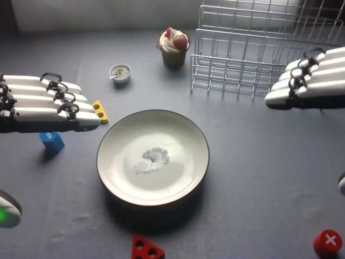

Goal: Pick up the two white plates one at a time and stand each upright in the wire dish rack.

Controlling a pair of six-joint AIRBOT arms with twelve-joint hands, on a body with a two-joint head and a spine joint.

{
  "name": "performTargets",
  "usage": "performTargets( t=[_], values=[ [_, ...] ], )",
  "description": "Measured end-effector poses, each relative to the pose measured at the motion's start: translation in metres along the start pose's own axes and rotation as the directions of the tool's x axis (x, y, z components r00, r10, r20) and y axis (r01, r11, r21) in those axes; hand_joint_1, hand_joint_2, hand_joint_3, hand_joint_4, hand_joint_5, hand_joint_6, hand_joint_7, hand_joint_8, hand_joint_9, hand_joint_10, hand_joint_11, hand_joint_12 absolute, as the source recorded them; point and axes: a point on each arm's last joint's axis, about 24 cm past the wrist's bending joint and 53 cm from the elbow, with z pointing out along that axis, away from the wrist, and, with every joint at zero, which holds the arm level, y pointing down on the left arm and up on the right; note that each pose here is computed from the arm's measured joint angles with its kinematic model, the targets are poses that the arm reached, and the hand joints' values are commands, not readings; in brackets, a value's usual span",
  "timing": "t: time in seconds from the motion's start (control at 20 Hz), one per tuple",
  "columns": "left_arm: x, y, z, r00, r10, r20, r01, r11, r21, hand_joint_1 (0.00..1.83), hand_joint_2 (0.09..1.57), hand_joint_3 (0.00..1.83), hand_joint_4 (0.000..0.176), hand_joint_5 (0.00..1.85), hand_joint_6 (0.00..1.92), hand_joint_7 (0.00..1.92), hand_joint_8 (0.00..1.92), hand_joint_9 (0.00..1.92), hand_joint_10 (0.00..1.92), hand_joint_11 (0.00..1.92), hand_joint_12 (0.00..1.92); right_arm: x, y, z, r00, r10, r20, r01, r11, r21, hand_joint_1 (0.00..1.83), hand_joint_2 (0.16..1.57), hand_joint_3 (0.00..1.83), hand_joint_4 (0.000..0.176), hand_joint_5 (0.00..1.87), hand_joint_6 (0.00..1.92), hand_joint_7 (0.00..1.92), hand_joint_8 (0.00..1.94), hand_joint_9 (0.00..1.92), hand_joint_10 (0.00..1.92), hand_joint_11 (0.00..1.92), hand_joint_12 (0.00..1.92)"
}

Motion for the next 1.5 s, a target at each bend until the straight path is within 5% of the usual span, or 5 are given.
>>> performTargets(
  t=[0.2, 0.7, 1.15, 1.4, 1.5],
  values=[
    [-0.007, 0.006, -0.007, 0.9998, 0.017, 0.006, -0.017, 0.9998, -0.012, 0.0, 0.95, 0.0, 0.0, 0.12, 0.01, 0.18, 0.01, 0.17, 0.01, 0.13, 0.03, 0.0, 0.002, 0.0, 1.0, 0.005, -0.001, -0.005, 1.0, -0.005, 0.0, 0.94, 0.0, 0.0, 0.17, 0.0, 0.2, 0.0, 0.21, 0.0, 0.21, 0.02],
    [0.026, 0.005, -0.005, 0.9813, 0.129, -0.142, -0.13, 0.9915, 0.002, 0.0, 0.95, 0.0, 0.0, 0.09, 0.0, 0.14, 0.0, 0.12, 0.0, 0.09, 0.01, -0.006, 0.006, 0.0, 1.0, 0.003, 0.019, -0.003, 1.0, -0.003, 0.0, 0.95, 0.0, 0.0, 0.17, 0.0, 0.2, 0.0, 0.21, 0.0, 0.19, 0.01],
    [0.058, 0.009, 0.02, 0.9671, 0.135, -0.215, -0.134, 0.9908, 0.022, 0.0, 0.96, 0.0, 0.0, 0.12, 0.0, 0.16, 0.0, 0.15, 0.0, 0.13, 0.02, -0.006, 0.007, 0.007, 1.0, -0.009, 0.016, 0.009, 1.0, -0.008, 0.0, 0.96, 0.0, 0.0, 0.18, 0.0, 0.18, 0.01, 0.19, 0.01, 0.19, 0.01],
    [0.074, 0.013, 0.033, 0.9362, 0.214, -0.279, -0.208, 0.9768, 0.049, 0.0, 0.96, 0.0, 0.0, 0.12, 0.0, 0.18, 0.0, 0.17, 0.01, 0.14, 0.02, -0.005, 0.017, 0.005, 0.999, -0.031, 0.012, 0.031, 0.999, -0.03, 0.0, 0.97, 0.0, 0.0, 0.16, 0.0, 0.17, 0.0, 0.17, 0.0, 0.16, 0.0],
    [0.072, 0.02, 0.036, 0.9364, 0.217, -0.276, -0.216, 0.9758, 0.031, 0.0, 0.95, 0.0, 0.0, 0.13, 0.0, 0.19, 0.01, 0.18, 0.01, 0.15, 0.03, 0.001, 0.024, 0.006, 0.999, -0.047, -0.006, 0.047, 0.997, -0.053, 0.0, 0.97, 0.0, 0.0, 0.18, 0.01, 0.18, 0.01, 0.18, 0.01, 0.18, 0.01]
  ],
)
